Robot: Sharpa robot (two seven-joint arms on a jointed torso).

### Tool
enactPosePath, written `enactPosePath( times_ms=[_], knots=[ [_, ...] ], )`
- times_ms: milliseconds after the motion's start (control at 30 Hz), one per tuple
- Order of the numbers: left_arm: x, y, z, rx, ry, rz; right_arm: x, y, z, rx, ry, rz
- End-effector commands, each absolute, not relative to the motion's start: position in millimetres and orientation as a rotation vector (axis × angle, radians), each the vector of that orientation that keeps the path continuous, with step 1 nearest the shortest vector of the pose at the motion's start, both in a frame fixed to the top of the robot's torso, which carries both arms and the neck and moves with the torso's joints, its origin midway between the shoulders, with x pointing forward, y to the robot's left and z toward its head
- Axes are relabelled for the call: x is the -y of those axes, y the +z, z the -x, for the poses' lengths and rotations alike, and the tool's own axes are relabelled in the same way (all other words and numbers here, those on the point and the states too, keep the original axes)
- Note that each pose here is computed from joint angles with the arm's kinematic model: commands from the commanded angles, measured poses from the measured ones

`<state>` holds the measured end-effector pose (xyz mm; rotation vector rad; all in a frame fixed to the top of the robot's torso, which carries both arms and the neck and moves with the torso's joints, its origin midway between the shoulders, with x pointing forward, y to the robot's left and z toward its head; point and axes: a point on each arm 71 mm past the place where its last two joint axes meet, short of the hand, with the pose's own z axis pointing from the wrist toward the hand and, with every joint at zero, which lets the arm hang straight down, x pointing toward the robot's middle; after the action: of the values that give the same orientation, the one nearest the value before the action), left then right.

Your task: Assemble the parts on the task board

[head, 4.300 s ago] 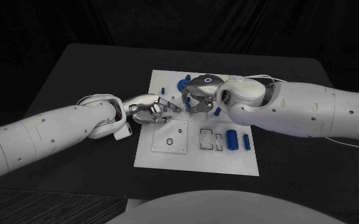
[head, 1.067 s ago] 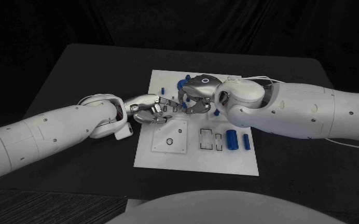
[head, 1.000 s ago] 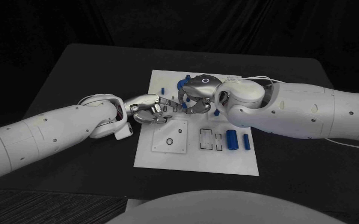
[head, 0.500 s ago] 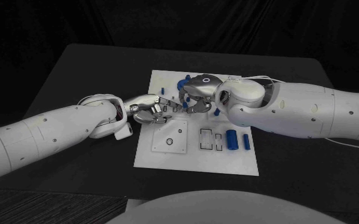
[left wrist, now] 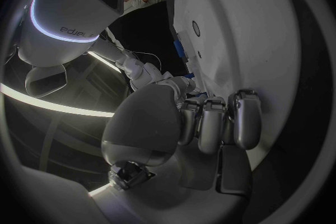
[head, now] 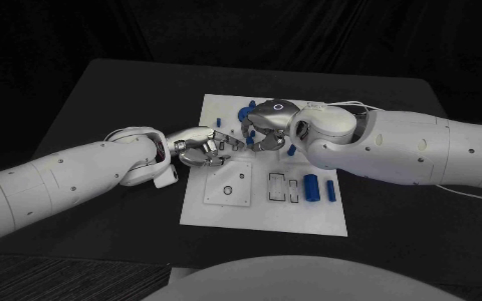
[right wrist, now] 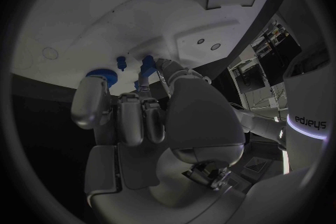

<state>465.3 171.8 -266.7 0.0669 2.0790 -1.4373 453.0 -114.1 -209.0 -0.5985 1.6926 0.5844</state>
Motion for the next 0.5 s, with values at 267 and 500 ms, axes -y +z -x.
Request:
enactPosePath(
  times_ms=[267,500],
  knots=[
    [-170.2,-274.4,-460.8,-2.125,-1.428,-0.065,114.8,-210.9,-453.1,-1.709,0.561,0.602],
    [-170.5,-274.5,-460.7,-2.126,-1.427,-0.064,113.4,-211.0,-452.6,-1.711,0.563,0.605]
  ],
)
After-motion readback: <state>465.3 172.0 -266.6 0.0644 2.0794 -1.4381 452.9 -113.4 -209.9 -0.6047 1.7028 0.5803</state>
